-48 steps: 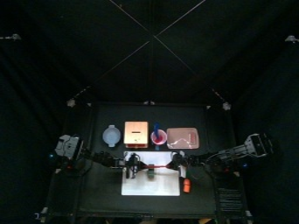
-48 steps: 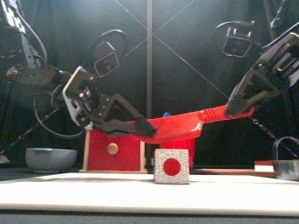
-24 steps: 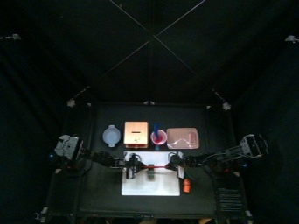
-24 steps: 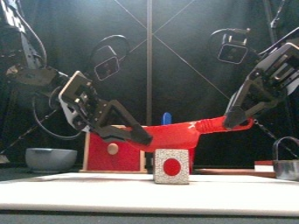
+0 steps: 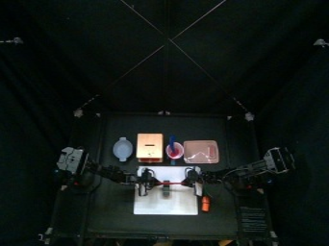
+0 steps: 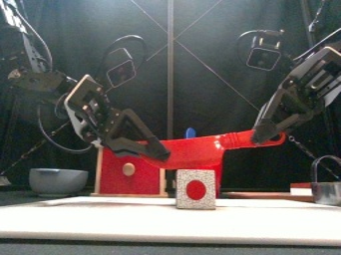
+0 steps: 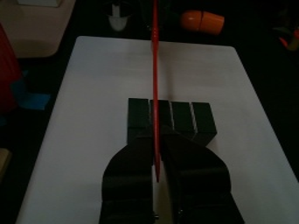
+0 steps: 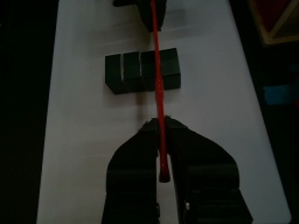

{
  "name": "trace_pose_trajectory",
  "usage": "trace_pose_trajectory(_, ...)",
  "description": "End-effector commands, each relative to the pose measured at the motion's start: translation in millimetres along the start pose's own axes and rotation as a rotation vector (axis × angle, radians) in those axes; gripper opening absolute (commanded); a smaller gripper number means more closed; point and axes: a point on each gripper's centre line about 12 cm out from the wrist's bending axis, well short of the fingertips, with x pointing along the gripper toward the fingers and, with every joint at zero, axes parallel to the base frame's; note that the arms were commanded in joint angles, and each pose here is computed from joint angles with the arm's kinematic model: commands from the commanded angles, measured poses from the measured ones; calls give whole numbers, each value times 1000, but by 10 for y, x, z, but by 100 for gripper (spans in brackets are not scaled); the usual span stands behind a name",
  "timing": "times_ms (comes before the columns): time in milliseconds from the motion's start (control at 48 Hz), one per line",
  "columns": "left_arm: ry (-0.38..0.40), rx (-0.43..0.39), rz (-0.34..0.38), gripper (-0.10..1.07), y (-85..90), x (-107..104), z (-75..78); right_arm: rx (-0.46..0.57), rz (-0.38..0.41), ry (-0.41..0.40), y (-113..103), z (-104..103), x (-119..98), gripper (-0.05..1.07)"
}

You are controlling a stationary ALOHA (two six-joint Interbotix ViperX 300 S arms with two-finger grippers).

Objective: Cut sushi roll

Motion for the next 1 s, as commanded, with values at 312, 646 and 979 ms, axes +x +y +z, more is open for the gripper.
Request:
trace_pose_trajectory(312,29,-4,12,41,50,5,-58,6,-12,7,-37,14,43,39)
trace_pose_trajectory(646,13,2,11,41,72,-7,-1,3,-21,-6,-79,60,29,39)
trace_pose_trajectory(979,48,2,4,41,41,2,-58,4,-16,16,-59,10,57,39)
